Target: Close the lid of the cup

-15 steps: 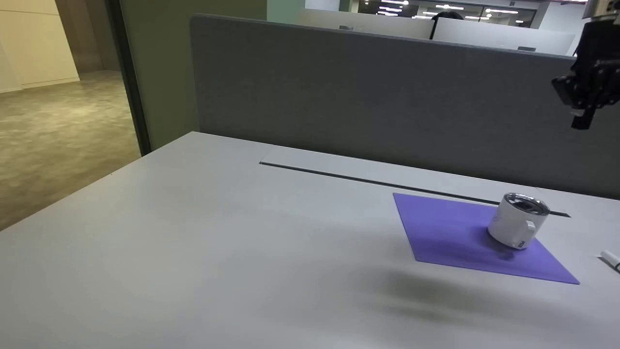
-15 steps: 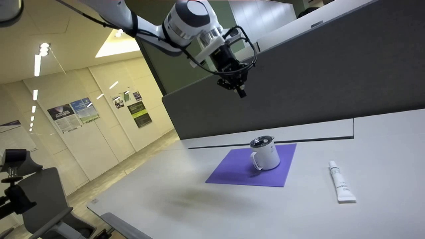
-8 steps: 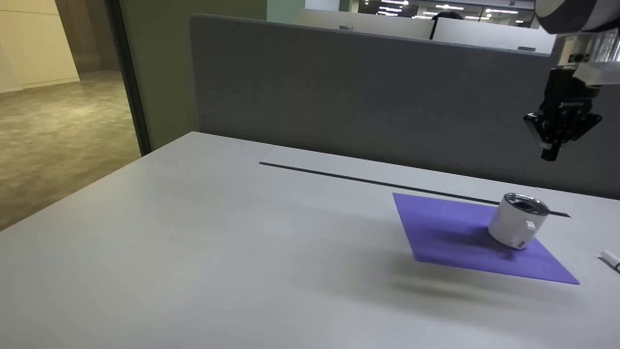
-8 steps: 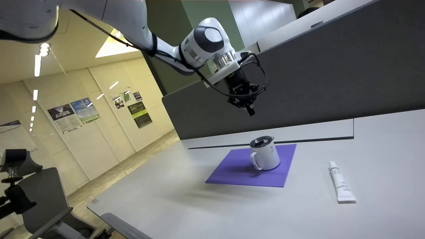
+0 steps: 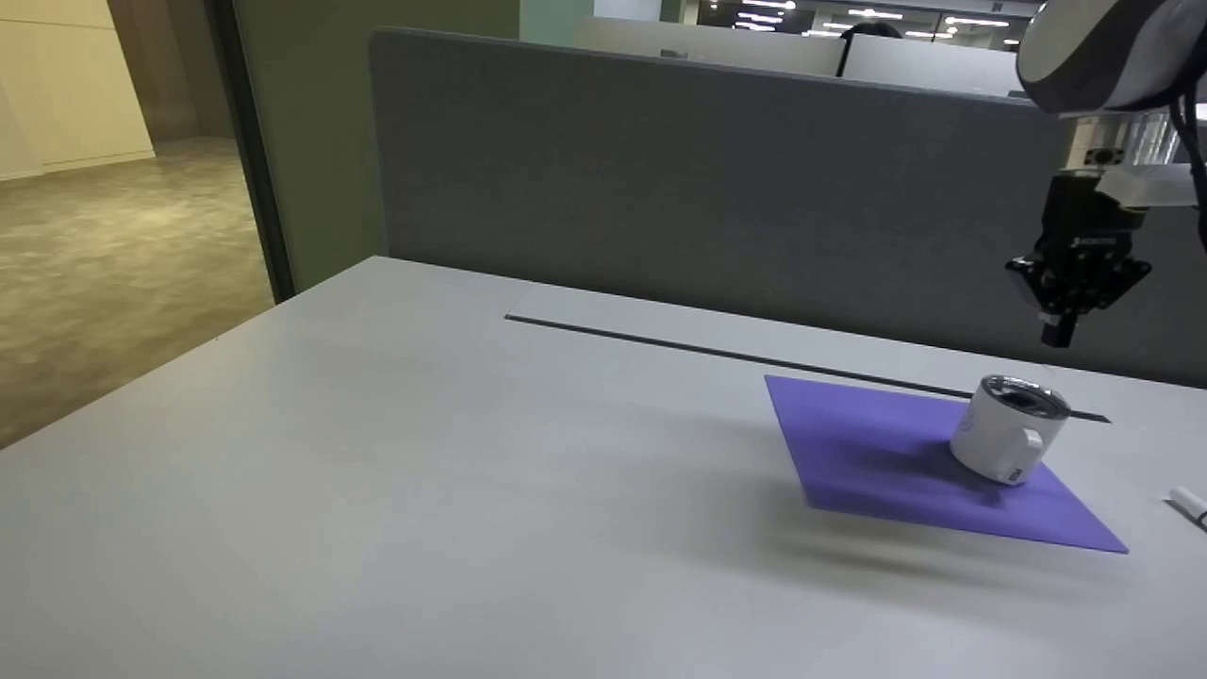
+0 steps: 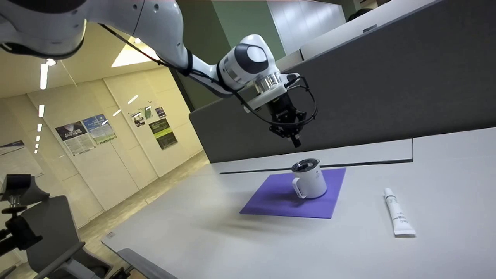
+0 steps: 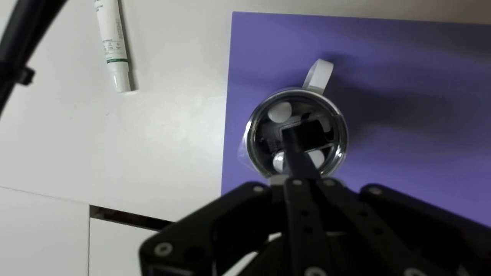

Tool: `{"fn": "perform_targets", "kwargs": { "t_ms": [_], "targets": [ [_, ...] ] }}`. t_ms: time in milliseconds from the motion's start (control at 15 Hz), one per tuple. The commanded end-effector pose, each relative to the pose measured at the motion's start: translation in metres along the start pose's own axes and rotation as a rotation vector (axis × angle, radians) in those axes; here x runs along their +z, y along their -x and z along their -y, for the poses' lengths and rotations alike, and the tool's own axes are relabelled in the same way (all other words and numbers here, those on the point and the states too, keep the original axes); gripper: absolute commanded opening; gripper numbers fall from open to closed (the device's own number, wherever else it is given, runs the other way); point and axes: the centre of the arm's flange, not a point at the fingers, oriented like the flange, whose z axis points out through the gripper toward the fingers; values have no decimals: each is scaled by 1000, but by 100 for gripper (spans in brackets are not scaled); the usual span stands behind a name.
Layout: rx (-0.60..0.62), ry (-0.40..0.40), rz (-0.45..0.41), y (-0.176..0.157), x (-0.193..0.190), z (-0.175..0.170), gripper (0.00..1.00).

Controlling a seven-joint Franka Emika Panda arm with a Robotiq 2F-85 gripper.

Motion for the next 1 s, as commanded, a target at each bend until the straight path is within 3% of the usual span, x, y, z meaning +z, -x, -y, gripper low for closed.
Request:
{"fn": "perform_targets", "kwargs": {
  "t_ms": [0,333,933],
  "targets": [
    [0,0,0,0,-1,0,0],
    [0,0,-1,-1,-2,-1,0],
    [-12,10,-53,1,32,6,0]
  ]
}}
